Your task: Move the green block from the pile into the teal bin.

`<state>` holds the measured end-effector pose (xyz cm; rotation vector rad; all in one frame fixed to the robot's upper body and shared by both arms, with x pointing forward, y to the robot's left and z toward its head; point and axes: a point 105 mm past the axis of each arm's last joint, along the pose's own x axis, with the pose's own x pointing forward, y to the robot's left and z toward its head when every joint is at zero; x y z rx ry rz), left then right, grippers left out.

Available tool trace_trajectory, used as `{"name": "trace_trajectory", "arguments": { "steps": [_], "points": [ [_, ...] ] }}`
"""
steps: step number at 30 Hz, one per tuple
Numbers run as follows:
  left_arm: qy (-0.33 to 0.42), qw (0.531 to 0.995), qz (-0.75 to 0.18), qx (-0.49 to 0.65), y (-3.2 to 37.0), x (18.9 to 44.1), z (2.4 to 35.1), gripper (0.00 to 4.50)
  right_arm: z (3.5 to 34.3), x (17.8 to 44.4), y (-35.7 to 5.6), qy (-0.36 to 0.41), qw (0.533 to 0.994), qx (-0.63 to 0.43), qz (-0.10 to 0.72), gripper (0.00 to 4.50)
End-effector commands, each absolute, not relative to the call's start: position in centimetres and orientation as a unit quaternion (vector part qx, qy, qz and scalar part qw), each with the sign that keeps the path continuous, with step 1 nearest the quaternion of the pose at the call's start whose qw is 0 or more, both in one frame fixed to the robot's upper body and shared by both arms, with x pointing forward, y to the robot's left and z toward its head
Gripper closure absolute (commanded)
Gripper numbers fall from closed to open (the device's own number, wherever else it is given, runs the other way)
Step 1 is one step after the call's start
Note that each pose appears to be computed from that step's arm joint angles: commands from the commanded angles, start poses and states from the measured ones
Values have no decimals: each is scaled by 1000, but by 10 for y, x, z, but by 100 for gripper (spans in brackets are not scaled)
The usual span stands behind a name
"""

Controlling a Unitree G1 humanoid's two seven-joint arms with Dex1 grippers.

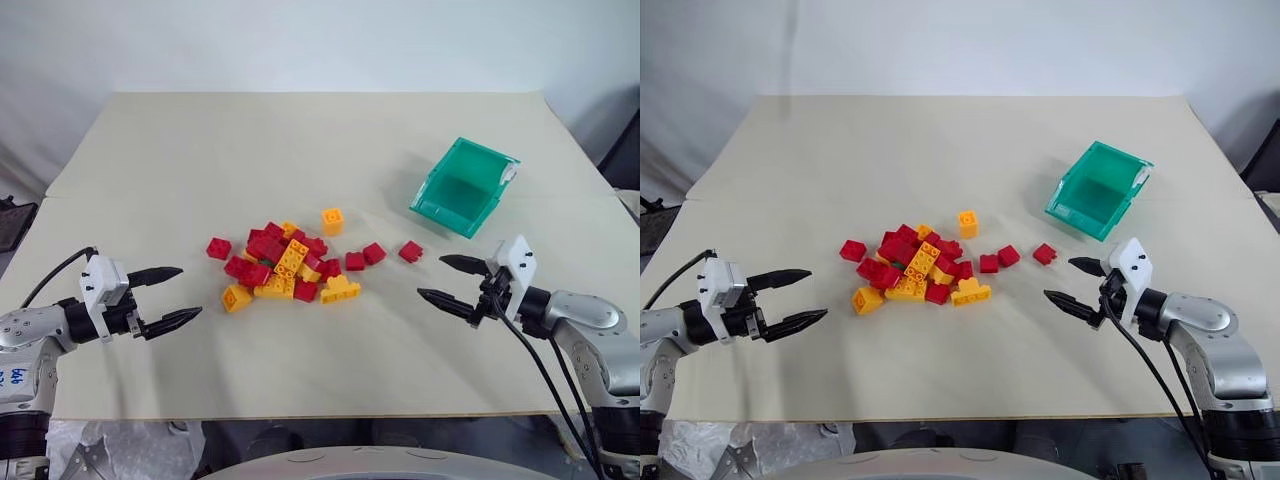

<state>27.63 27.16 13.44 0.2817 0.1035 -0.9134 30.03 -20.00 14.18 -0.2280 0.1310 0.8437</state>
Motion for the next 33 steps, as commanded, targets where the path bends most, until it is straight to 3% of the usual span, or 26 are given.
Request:
{"name": "trace_trajectory", "arguments": {
  "steps": [1,8,11,14,20,27,33],
  "points": [
    [26,881,-449,149,268,279,144,0,156,299,-199,38,902,-127,410,9],
    [75,921,-363,115,282,298,141,0,155,301,-199,36,903,-126,410,9],
    [31,899,-421,118,268,290,152,0,157,302,-194,32,898,-124,421,9],
    [9,880,-461,117,257,281,157,55,161,301,-185,27,890,-116,439,0],
    [7,820,-563,106,230,257,157,238,166,305,-171,12,881,-110,460,0],
    [-11,763,-640,96,190,265,158,448,165,306,-157,6,872,-106,477,0],
    [0,742,-664,96,163,294,147,448,168,304,-149,-6,871,-98,482,0]
  ]
}}
